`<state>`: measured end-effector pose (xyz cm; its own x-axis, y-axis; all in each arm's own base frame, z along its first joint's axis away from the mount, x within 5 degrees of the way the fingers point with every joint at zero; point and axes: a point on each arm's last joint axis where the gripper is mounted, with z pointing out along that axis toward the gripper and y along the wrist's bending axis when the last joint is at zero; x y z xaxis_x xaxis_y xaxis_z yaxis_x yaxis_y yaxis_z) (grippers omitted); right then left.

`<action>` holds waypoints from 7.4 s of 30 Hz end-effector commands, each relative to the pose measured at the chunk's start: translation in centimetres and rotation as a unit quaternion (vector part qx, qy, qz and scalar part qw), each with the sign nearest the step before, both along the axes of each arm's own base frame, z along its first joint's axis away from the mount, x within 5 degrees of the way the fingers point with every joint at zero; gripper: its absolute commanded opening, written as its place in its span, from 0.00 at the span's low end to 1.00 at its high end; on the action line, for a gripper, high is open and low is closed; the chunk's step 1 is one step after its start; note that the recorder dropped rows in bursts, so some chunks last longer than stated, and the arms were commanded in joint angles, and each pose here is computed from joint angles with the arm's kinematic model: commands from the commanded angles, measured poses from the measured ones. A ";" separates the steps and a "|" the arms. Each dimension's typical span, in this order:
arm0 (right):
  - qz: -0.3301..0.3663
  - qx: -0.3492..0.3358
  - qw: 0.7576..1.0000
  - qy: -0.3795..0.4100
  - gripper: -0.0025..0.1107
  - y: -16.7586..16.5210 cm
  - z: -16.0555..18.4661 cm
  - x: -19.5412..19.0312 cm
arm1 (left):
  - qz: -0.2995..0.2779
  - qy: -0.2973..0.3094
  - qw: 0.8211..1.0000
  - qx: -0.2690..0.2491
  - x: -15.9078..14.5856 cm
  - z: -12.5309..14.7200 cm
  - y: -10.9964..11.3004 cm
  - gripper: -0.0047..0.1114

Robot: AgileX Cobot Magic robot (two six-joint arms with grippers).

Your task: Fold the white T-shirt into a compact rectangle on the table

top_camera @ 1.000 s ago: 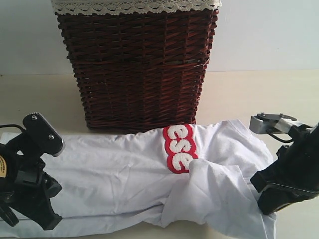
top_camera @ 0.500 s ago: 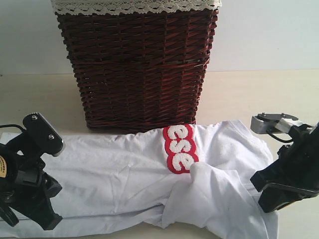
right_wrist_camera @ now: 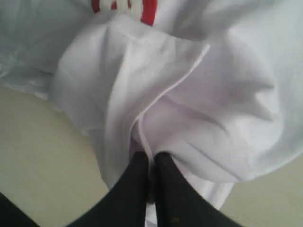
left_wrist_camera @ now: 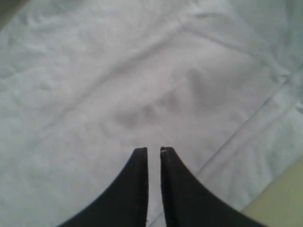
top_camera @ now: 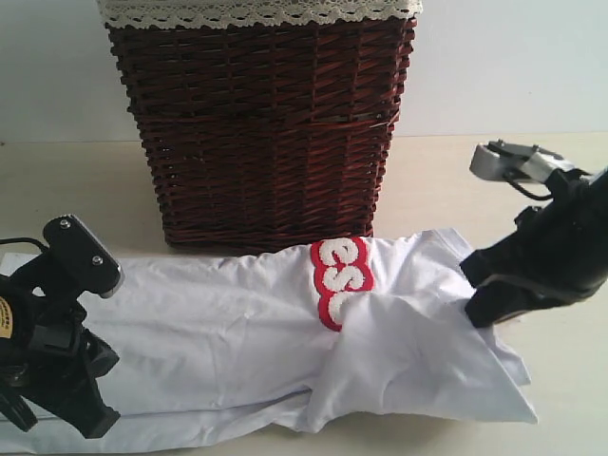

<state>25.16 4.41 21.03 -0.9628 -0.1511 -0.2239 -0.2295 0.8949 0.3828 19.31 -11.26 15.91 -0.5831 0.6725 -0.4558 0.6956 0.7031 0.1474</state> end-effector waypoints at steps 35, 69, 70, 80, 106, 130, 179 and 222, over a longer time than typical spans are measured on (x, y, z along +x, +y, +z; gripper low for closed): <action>-0.072 -0.047 0.996 -0.034 0.49 -1.0 -1.9 4.2 | -0.074 -0.059 0.992 -0.082 -1.7 2.6 -5.0 0.15; 0.043 0.101 0.994 -0.027 0.02 1.7 -6.3 5.6 | -0.065 -0.047 0.992 -0.101 5.5 -3.9 -13.8 0.15; 0.037 0.093 0.994 -0.039 0.02 1.6 -6.1 5.8 | -0.065 -0.047 0.992 -0.101 5.5 -3.9 -13.8 0.15; -0.095 0.003 0.990 -0.109 0.02 -0.4 -7.1 8.1 | -0.053 -0.054 0.990 -0.120 5.6 -3.7 -14.0 0.15; -0.012 0.061 0.994 -0.094 0.16 0.9 -2.7 5.7 | -0.080 -0.096 0.973 -0.194 6.6 -4.7 -20.3 0.15; -0.055 0.012 0.998 0.009 0.02 0.1 -11.3 6.9 | -0.045 0.051 0.997 -0.046 9.5 -3.5 -20.7 0.15; -0.063 -0.061 0.994 0.061 0.02 -2.1 -11.5 5.9 | 0.090 0.091 0.992 0.023 3.9 1.2 -2.2 0.15; 0.131 0.132 0.974 -0.131 0.63 26.0 2.0 3.0 | 0.089 0.110 0.990 0.019 0.0 6.2 -0.2 0.15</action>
<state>27.83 29.94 21.82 -0.8326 -0.2911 -0.4712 -0.5236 0.6912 0.4982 19.56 -11.62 21.96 -0.7748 0.5630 -0.2874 0.5787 0.8147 0.0359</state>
